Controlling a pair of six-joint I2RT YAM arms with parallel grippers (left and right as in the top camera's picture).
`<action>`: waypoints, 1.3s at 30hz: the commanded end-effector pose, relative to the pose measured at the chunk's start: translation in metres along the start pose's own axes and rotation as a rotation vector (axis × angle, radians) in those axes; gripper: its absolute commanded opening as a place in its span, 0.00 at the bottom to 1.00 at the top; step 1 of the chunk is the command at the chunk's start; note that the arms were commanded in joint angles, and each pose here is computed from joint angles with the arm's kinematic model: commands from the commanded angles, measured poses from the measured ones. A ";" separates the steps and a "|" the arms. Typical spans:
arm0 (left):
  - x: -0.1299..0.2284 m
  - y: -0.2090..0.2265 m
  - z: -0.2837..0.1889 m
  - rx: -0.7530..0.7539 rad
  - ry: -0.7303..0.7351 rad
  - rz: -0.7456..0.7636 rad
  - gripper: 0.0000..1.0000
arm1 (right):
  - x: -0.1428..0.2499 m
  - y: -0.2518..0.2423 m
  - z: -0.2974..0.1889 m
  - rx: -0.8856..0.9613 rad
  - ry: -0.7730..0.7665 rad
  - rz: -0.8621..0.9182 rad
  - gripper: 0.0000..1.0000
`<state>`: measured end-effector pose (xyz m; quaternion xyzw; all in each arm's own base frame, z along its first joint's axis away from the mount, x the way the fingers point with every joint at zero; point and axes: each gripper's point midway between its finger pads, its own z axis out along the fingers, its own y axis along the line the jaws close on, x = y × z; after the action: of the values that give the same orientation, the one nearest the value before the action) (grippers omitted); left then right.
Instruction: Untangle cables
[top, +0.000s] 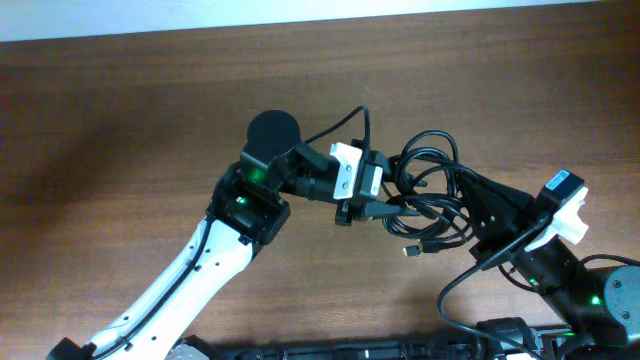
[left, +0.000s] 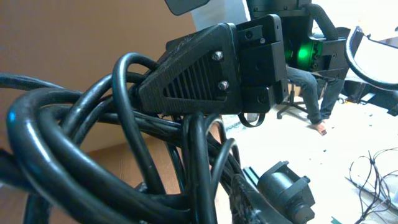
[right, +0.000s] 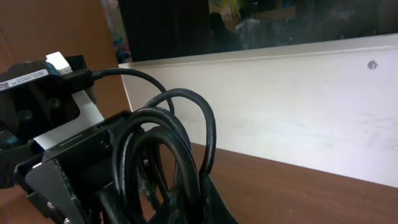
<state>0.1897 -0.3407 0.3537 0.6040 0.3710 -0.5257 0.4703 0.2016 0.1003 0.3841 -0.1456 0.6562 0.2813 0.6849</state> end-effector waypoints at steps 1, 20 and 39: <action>-0.006 -0.009 0.005 0.043 -0.013 0.017 0.19 | -0.006 0.000 -0.002 0.011 -0.017 0.005 0.04; 0.038 0.060 -0.044 -0.321 0.157 -0.011 0.00 | 0.010 -0.004 -0.002 0.024 0.044 -0.053 0.57; 0.052 0.027 -0.027 -0.146 0.200 0.223 0.00 | 0.010 -0.010 -0.002 0.059 0.044 -0.054 0.66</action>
<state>0.2366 -0.3240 0.3010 0.6465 0.4088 -0.3791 0.5207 0.2069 0.0943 0.3684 -0.1482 0.6783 0.2454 0.6765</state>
